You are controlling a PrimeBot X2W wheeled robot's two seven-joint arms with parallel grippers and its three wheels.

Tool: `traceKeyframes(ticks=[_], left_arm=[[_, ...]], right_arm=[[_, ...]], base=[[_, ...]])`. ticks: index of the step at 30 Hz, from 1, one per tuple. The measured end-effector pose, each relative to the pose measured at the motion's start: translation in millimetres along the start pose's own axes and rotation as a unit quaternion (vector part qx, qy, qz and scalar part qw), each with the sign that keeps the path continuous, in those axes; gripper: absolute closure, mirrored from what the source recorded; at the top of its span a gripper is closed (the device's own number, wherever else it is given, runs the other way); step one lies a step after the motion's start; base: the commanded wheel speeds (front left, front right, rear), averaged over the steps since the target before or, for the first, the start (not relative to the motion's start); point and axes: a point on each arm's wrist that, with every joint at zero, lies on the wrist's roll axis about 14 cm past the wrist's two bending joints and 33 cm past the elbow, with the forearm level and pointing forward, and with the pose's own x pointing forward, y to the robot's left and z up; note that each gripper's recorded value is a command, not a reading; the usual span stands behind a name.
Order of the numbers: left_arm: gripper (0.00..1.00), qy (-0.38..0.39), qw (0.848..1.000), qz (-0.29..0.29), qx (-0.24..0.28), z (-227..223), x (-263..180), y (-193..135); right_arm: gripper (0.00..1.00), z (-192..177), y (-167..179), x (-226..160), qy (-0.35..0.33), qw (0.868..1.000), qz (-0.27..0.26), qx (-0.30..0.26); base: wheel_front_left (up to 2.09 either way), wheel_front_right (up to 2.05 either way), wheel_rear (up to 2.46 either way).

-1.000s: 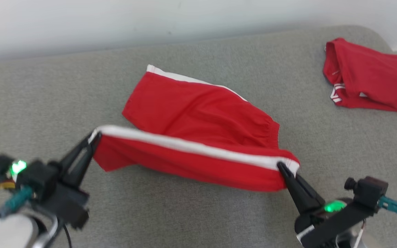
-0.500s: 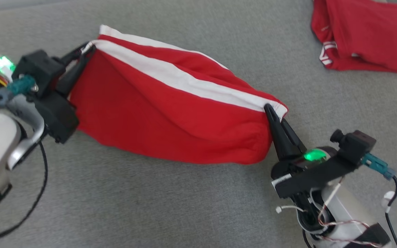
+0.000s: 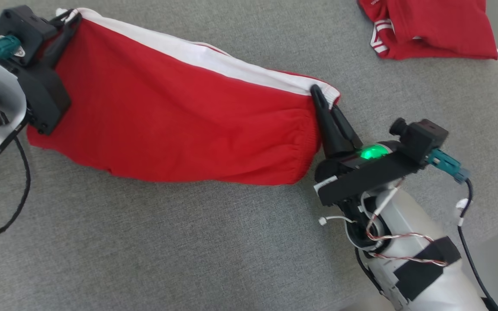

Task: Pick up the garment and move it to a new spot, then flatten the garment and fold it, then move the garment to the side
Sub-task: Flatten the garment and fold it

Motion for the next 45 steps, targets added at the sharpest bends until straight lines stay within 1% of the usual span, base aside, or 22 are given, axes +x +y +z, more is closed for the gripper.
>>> traceKeyframes(ticks=[2,3,4,5,9,12,17,22,26,33,38,45], left_arm=[[1.0,0.007,1.0,0.004,-0.004,-7.9,4.1,2.5],[0.73,0.01,1.0,0.007,-0.01,-11.4,5.1,4.2],[0.02,0.009,1.0,0.009,-0.014,-13.4,5.5,5.2],[0.0,0.008,1.0,0.012,-0.014,-14.5,5.7,5.9],[0.0,0.002,1.0,0.026,-0.01,-13.5,2.2,12.8],[0.0,-0.005,0.999,0.036,-0.013,-7.6,-1.8,16.4],[0.0,-0.016,0.998,0.051,-0.022,4.0,-14.1,19.2],[0.0,-0.016,0.998,0.063,-0.025,11.5,-32.0,19.6],[0.0,-0.023,0.997,0.069,-0.024,23.3,-43.5,19.0],[0.0,-0.04,0.996,0.077,-0.026,37.7,-57.0,18.6],[0.0,-0.05,0.995,0.088,-0.024,46.7,-68.3,20.3],[0.0,-0.06,0.992,0.106,-0.023,56.3,-86.8,19.0]], right_arm=[[1.0,-4.3,-0.3,3.4,0.006,1.0,-0.001,-0.002],[0.8,-6.2,0.0,4.8,0.009,1.0,-0.001,-0.004],[0.38,-7.6,-0.4,5.7,0.011,1.0,-0.002,-0.004],[0.0,-8.5,-0.4,6.4,0.013,1.0,-0.001,-0.007],[0.0,-9.5,1.5,5.3,0.018,1.0,0.004,-0.018],[0.0,-3.7,3.8,3.3,0.013,0.999,0.01,-0.029],[0.0,5.9,4.8,-10.0,0.004,0.999,0.014,-0.045],[0.0,12.3,1.8,-26.2,0.006,0.999,0.005,-0.042],[0.0,6.8,-3.6,-40.3,0.025,0.999,-0.009,-0.031],[0.0,3.0,-0.4,-40.3,0.04,0.999,-0.006,-0.035],[0.0,9.7,0.6,-48.7,0.029,0.999,-0.006,-0.045],[0.0,31.1,-0.4,-70.1,-0.014,0.998,-0.015,-0.061]], base=[[0.0,0.0,0.0],[0.0,0.0,0.0],[0.0,0.0,0.0],[0.0,0.0,0.0],[0.0,0.0,0.0],[0.0,0.0,0.0],[0.0,0.0,0.0],[0.0,0.0,0.0],[0.0,0.0,0.0],[0.0,0.0,0.0],[0.0,0.0,0.0],[0.0,0.0,0.0]])
